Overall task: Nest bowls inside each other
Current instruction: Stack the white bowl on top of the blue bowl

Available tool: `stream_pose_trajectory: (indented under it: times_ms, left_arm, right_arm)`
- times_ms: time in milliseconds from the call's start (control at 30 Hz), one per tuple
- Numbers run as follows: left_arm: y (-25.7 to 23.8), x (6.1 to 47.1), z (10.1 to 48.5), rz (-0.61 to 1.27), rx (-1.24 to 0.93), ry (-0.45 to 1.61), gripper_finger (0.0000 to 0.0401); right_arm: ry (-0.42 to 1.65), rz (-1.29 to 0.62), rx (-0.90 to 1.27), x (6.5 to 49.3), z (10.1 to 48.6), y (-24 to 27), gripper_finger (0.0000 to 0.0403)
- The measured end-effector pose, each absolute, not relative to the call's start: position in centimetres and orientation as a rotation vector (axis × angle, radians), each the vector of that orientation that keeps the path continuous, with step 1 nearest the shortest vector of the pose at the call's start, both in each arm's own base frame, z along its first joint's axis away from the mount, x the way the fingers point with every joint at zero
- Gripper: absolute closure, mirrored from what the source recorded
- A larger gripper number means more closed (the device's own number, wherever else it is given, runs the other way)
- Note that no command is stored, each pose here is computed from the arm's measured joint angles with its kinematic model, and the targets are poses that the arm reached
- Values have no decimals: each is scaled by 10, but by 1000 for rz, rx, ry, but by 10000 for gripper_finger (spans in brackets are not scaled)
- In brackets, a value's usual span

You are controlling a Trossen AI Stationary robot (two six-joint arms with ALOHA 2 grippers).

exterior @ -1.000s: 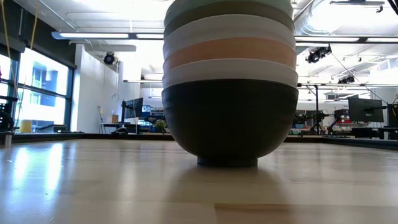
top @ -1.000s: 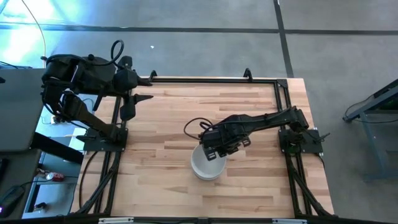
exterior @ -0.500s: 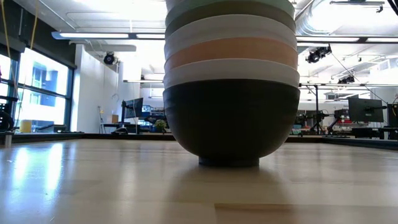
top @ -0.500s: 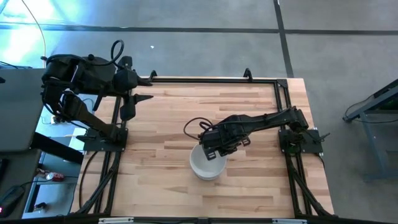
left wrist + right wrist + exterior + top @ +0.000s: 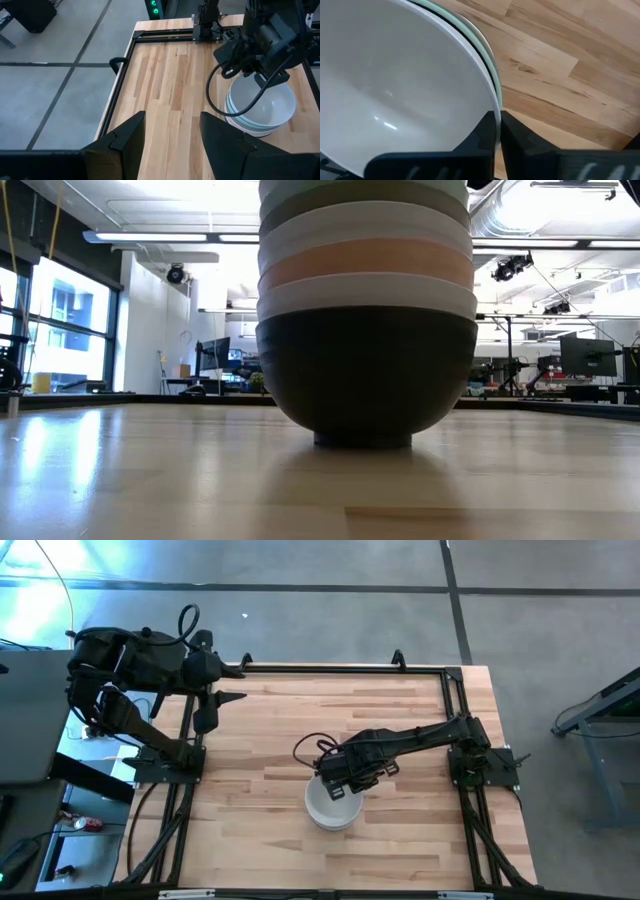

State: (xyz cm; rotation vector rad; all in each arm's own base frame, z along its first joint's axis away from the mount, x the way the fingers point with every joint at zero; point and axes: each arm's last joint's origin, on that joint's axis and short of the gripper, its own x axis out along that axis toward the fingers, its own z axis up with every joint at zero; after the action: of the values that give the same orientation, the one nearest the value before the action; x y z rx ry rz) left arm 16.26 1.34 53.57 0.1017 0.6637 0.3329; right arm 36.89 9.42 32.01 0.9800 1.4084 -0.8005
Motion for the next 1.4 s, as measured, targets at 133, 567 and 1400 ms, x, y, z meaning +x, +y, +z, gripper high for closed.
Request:
stream_pose_trajectory:
  times_ms: [133, 567, 1400]
  left_arm:
    - [13, 163, 536, 332, 101, 664, 224]
    - [13, 163, 536, 329, 100, 664, 224]
    - [13, 163, 536, 318, 76, 661, 224]
  right_arm:
    - [1403, -806, 978, 369, 320, 94, 402]
    - [1396, -808, 972, 369, 320, 95, 403]
    - [1410, -778, 964, 385, 301, 98, 386]
